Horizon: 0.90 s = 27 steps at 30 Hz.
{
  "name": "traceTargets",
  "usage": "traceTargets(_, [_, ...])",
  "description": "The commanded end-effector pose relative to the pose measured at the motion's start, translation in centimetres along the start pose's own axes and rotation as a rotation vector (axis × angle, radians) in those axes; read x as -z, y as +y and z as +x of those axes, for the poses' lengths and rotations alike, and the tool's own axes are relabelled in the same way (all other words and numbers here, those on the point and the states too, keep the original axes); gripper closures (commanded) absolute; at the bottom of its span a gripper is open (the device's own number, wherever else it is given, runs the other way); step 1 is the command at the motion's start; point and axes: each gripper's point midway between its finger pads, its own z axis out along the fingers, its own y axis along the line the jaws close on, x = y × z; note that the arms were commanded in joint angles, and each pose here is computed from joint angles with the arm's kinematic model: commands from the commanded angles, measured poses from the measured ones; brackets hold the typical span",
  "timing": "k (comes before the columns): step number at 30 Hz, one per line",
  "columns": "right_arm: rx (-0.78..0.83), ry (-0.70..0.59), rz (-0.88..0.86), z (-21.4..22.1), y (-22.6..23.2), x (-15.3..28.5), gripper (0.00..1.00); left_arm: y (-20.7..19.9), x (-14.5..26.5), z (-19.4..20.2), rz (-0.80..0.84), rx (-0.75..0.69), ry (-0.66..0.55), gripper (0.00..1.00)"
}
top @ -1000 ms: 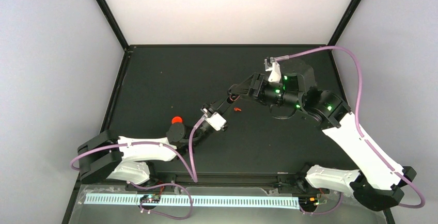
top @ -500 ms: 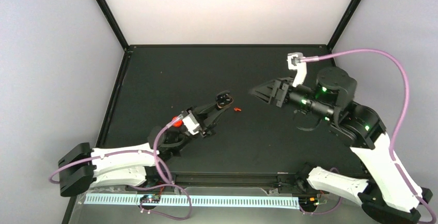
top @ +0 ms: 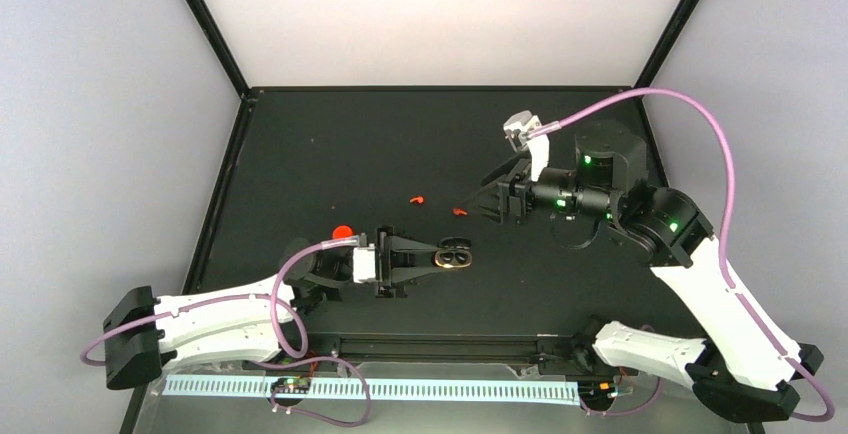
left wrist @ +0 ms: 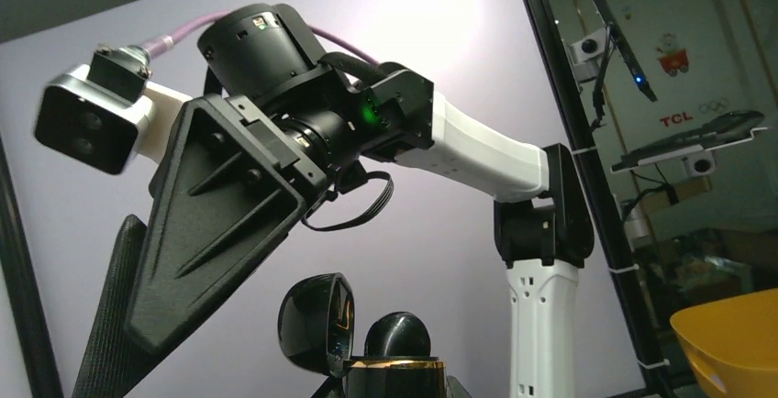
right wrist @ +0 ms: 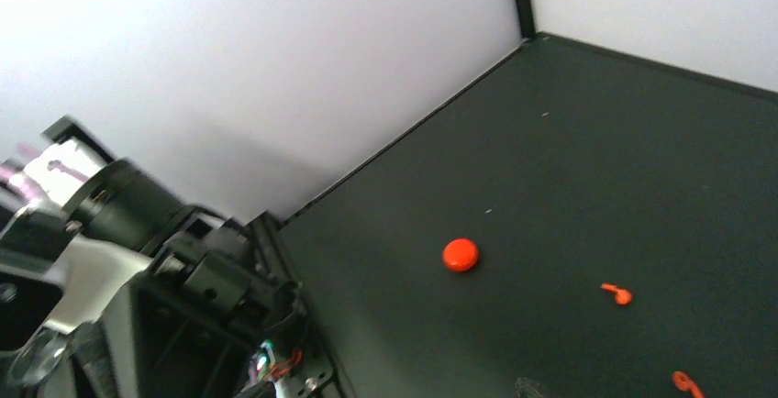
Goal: Insert the wireless bluetooth earbuds into the charging case
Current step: Close the charging case, then place the charging case at the center of the board.
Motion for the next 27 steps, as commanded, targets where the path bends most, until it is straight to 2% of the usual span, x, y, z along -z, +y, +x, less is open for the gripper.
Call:
traceTargets(1, [0.06,0.044,-0.156,1.1,2.7,0.8,0.33,-0.5,-1.1,-0.8,0.065,0.011,-0.008,0.98])
traceTargets(13, [0.064,0.158,-0.262,3.7,4.5,1.3,0.35,1.6,-1.4,-0.9,-0.046,-0.045,-0.006,0.98])
traceTargets(20, [0.075,0.151,-0.277,3.5,5.1,1.8,0.36,2.5,-1.4,-0.8,-0.099,-0.054,0.002,0.98])
traceTargets(22, [0.081,0.104,-0.181,2.5,3.8,2.1,0.36,2.9,-1.3,-0.5,-0.121,-0.051,0.01,0.99])
traceTargets(24, [0.075,-0.007,0.02,0.7,0.9,3.0,0.34,4.0,-0.9,0.3,-0.191,-0.035,0.037,0.99])
traceTargets(26, [0.036,-0.169,0.236,-1.1,-2.6,5.0,0.33,6.5,0.3,1.8,-0.34,0.037,0.087,0.98])
traceTargets(27, [0.012,-0.225,0.307,-1.2,-4.0,5.7,0.33,8.6,1.4,2.9,-0.468,0.1,0.118,0.98])
